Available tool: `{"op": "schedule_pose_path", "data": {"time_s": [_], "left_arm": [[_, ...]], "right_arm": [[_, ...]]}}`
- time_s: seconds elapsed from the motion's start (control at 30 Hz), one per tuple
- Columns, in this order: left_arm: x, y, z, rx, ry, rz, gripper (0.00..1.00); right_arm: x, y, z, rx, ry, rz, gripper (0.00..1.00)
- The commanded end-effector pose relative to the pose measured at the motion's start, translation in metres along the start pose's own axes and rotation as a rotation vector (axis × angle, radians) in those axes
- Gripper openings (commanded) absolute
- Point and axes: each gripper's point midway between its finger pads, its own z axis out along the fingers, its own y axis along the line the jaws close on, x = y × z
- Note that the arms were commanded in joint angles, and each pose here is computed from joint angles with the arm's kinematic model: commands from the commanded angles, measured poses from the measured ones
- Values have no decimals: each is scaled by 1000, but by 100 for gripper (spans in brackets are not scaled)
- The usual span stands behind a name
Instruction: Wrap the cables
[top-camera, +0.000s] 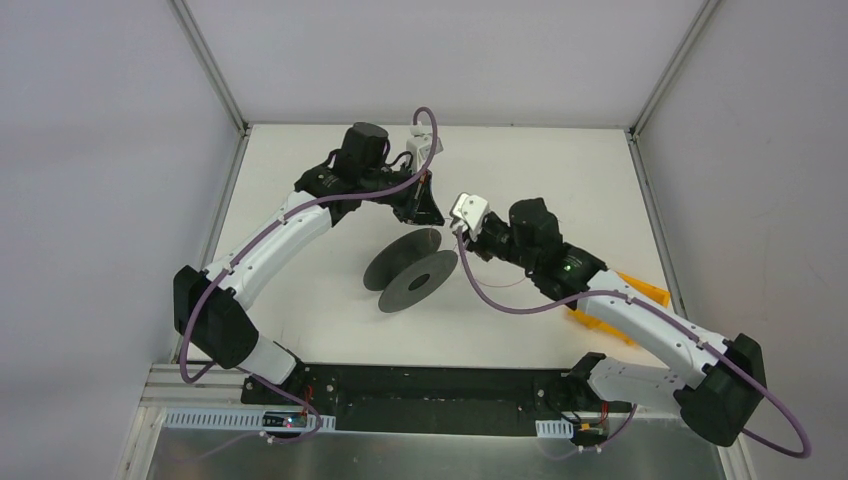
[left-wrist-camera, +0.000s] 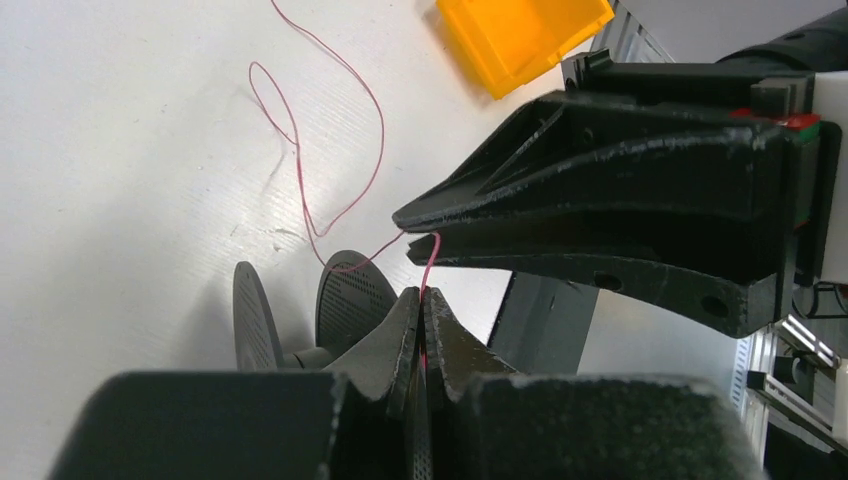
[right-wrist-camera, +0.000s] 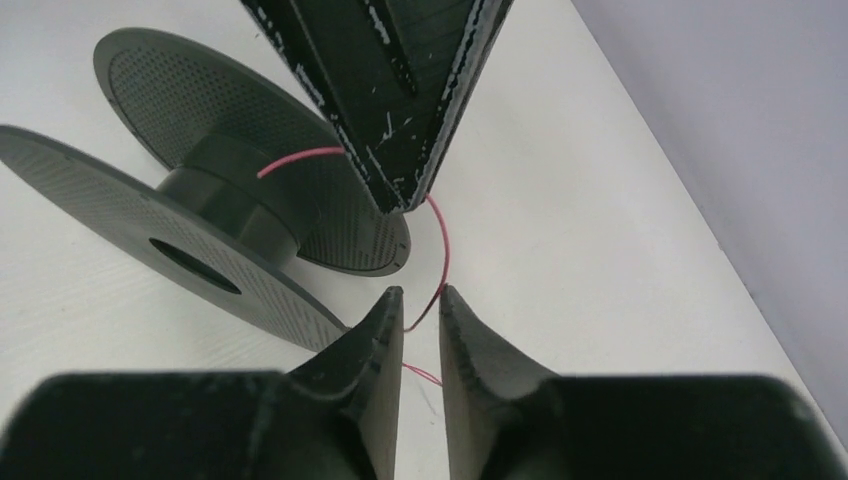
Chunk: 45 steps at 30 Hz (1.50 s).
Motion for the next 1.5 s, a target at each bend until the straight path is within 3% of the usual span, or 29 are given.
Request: {"op": "schedule_pose_path", "data": {"time_s": [0.0, 0.13, 0.47, 1.17, 1.23, 1.43, 1.47], "left_arm": [[-17, -15, -11, 16, -61, 133, 0], [-19, -20, -14, 30, -80, 172, 0], [-29, -30, -20, 59, -156, 224, 0], [-34, -34, -23, 65, -229, 238, 0], [-34, -35, -23, 68, -227, 233, 0], [-27, -28, -24, 34, -226, 214, 0], [-25, -26, -24, 23, -226, 205, 0]], "right_arm": [[-31, -4, -22, -78, -101, 86, 28], [-39, -4, -38, -185, -175, 191, 38], [-46, 1, -29, -362, -285, 371, 45], [-7, -9, -3, -296, -245, 448, 46], [-6, -8, -3, -310, -244, 453, 40], [-2, -8, 1, -301, -251, 448, 1], [-3, -10, 1, -295, -254, 442, 0]]}}
